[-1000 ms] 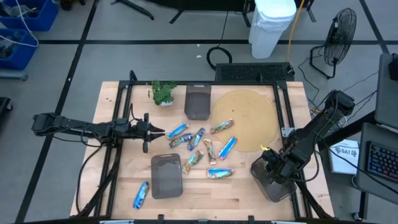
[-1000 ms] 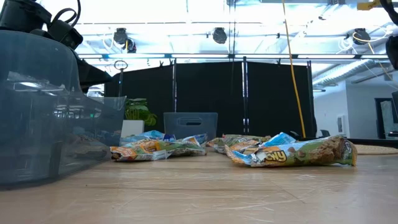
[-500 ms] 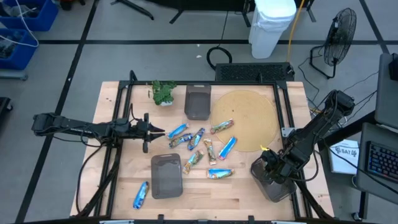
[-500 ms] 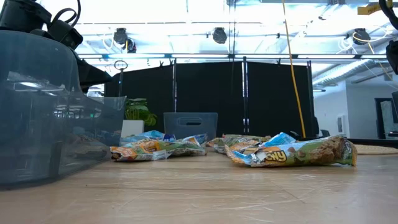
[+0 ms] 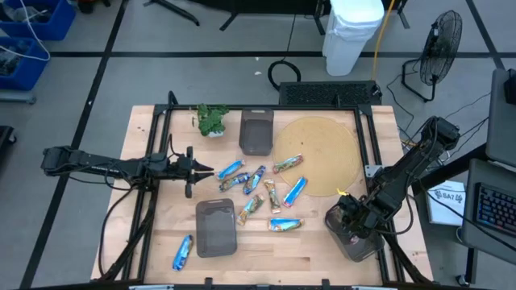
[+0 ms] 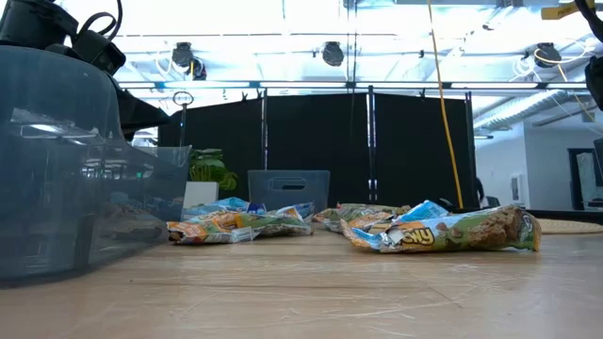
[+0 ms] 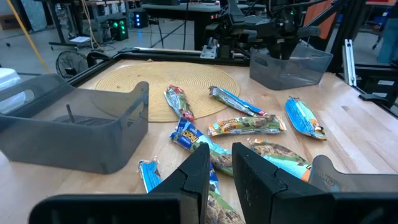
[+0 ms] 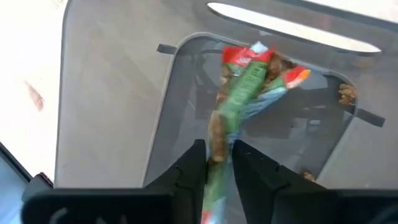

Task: Pick and place Granola Bars by type
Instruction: Put the red granola bar into the bottom right black bin

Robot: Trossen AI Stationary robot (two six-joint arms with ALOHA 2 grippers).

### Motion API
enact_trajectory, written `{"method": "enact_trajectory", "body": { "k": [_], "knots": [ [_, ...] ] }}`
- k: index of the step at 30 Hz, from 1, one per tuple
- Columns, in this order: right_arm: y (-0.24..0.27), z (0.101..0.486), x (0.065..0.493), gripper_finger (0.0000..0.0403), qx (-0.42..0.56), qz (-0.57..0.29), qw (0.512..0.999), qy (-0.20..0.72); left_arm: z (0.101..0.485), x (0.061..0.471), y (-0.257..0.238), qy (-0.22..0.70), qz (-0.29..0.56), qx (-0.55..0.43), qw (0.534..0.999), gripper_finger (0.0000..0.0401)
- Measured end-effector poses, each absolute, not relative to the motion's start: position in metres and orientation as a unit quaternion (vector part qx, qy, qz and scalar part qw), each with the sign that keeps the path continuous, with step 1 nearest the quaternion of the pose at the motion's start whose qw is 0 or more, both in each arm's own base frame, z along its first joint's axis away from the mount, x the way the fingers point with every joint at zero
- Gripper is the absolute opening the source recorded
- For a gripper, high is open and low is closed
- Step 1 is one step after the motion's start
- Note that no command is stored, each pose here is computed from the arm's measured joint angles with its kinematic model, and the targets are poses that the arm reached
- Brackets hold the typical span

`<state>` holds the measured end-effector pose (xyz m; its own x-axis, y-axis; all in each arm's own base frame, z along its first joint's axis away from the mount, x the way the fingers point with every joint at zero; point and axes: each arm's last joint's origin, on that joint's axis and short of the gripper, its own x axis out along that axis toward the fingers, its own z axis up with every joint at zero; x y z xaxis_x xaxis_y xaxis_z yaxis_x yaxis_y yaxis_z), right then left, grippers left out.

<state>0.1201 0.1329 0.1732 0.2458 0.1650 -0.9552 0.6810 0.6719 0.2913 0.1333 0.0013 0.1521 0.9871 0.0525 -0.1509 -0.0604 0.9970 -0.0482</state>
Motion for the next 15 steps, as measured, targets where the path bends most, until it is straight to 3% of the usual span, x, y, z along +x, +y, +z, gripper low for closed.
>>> {"method": "enact_trajectory", "body": {
  "k": [9,15],
  "knots": [
    [0.13,0.181,0.117,0.0124,0.377,-0.162,0.697,0.588,0.152,0.133,0.001,0.075,0.028,-0.026,0.996,0.0074],
    [0.117,0.206,0.109,0.0122,0.438,-0.111,0.695,0.56,0.152,0.133,0.001,0.075,0.028,-0.028,0.996,0.0074]
  ]
}}
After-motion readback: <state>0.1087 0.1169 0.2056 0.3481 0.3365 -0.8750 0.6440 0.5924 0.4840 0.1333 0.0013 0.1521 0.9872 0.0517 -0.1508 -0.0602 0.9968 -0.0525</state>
